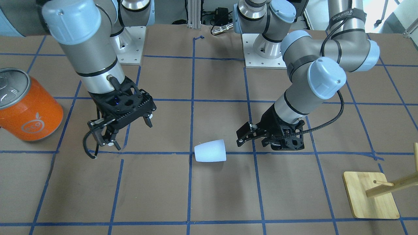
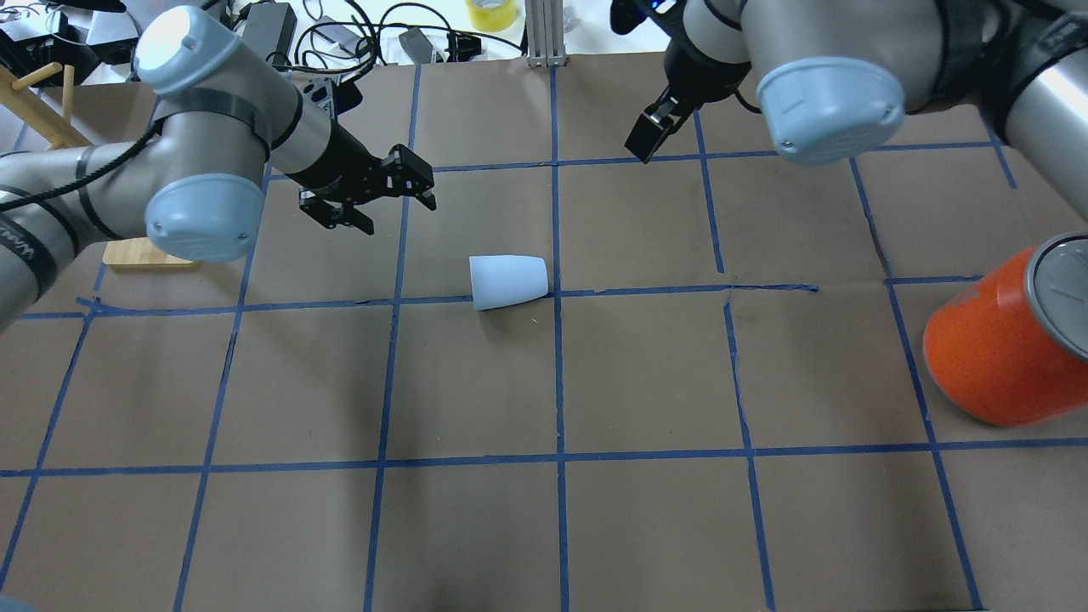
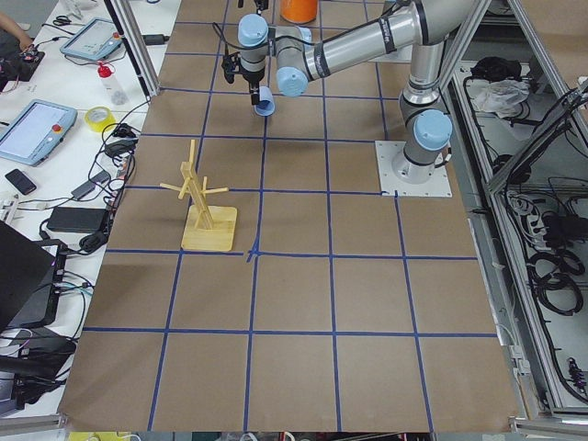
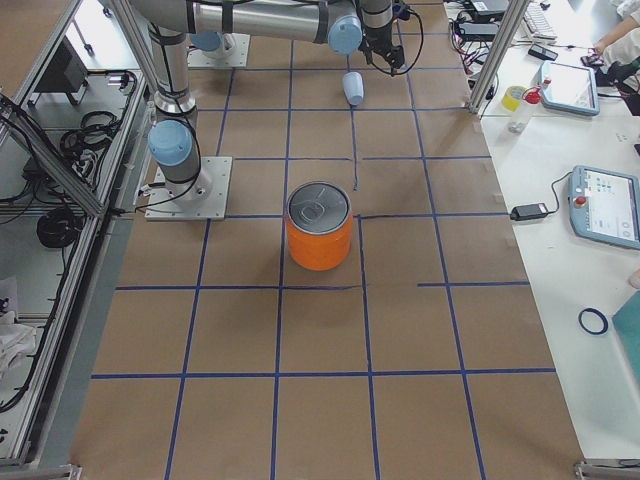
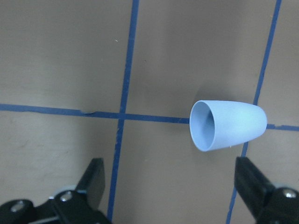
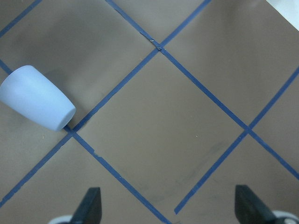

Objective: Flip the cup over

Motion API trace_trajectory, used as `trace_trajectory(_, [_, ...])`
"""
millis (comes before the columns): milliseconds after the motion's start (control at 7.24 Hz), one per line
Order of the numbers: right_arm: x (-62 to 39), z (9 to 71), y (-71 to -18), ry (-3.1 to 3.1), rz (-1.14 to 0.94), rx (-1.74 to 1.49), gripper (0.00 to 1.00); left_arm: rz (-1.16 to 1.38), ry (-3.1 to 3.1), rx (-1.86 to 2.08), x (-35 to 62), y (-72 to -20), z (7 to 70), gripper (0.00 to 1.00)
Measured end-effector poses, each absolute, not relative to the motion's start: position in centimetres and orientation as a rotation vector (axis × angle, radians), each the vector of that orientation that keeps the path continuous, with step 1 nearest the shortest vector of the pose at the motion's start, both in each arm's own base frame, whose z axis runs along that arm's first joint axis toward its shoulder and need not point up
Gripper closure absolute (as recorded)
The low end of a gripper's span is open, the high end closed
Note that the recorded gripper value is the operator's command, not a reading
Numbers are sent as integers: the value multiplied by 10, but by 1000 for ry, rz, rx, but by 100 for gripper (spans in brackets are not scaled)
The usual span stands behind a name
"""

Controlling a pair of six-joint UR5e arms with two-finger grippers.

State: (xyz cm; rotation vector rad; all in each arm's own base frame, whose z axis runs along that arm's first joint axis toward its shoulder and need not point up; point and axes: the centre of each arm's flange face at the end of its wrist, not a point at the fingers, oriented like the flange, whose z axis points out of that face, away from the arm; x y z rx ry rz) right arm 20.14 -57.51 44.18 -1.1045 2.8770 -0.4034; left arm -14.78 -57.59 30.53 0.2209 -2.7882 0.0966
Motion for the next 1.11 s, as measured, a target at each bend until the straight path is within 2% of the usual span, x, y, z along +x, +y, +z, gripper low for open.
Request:
trace_trajectory(553, [155,482,-543,3048,-285,-689,0,-44,-2677,229,-189,-585,238,2])
trace_trajectory(691, [151,491,-537,3071,-285,-588,0,-73,-2661,234,-198,-584,229,6])
trace_trajectory(829, [150,498,-531,3083,-288,-506,0,-93,-2659,225,-206,-582,223,42])
trace_trajectory(967, [150,502,-526,3090,-281,-430,0,-101,-2660,214,-210,-581,220,86])
trace_trajectory(1106, [149,505,-522,3103,-265,-365,0,-100,-2662,205,-212,-581,220,100])
